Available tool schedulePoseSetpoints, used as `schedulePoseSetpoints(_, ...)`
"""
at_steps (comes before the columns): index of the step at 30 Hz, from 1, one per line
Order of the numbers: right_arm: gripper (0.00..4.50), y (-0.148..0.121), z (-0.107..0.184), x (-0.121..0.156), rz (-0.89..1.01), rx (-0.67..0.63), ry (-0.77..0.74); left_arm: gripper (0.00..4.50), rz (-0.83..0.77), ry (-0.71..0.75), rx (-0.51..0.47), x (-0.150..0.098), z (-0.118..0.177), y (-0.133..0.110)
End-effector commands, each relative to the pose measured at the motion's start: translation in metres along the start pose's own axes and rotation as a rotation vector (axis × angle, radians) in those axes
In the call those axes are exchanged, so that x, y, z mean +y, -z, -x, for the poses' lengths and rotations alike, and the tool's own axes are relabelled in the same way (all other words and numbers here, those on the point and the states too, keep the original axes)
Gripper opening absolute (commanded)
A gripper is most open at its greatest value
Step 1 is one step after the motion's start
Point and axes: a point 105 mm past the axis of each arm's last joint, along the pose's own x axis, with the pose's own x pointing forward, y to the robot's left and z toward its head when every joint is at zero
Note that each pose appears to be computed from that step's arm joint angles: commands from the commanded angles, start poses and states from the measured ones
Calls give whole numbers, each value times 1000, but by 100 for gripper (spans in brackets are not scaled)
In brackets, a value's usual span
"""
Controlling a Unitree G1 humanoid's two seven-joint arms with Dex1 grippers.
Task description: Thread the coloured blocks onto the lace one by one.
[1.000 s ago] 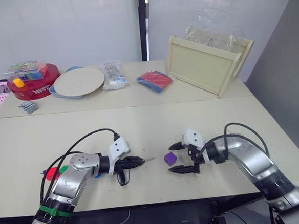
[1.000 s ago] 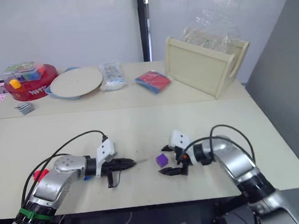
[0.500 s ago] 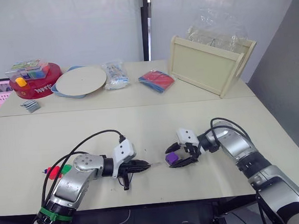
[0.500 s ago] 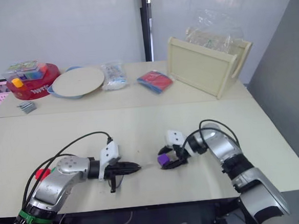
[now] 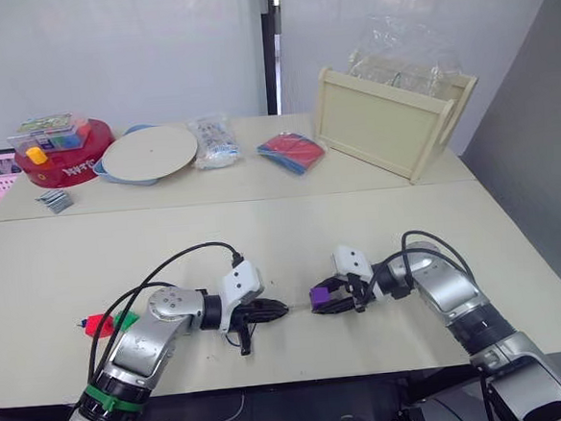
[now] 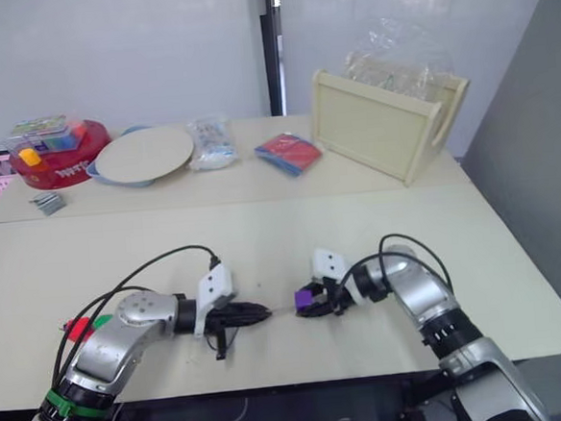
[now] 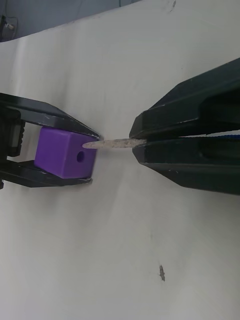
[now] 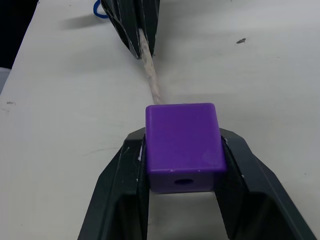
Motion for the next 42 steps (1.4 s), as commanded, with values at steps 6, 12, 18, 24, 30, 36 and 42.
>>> schedulePoseSetpoints(6, 122, -6, -2, 4, -5, -19, 0, 0, -41, 4, -34, 2, -7, -14)
schedulePoseSetpoints(12, 122, -7, -5, 7, -16, -31, -1, 0, -47, 14, -67, 2, -11, -21)
schedulePoseSetpoints(18, 122, -14, -16, 12, -46, -82, 0, 0, -57, 68, -97, -7, -27, -28)
schedulePoseSetpoints(24, 122, -20, -26, 20, -93, -140, -2, 0, -58, 97, -108, -8, -34, -29)
schedulePoseSetpoints(30, 122, -11, -24, 27, -94, -169, -7, 0, -50, 112, -90, -5, -21, -19)
schedulePoseSetpoints(36, 122, 7, -24, 26, -79, -162, 1, 0, -53, 149, -99, -8, -11, -17)
schedulePoseSetpoints(42, 122, 15, -23, 26, -77, -139, -16, 0, -43, 138, -117, -8, -1, -18)
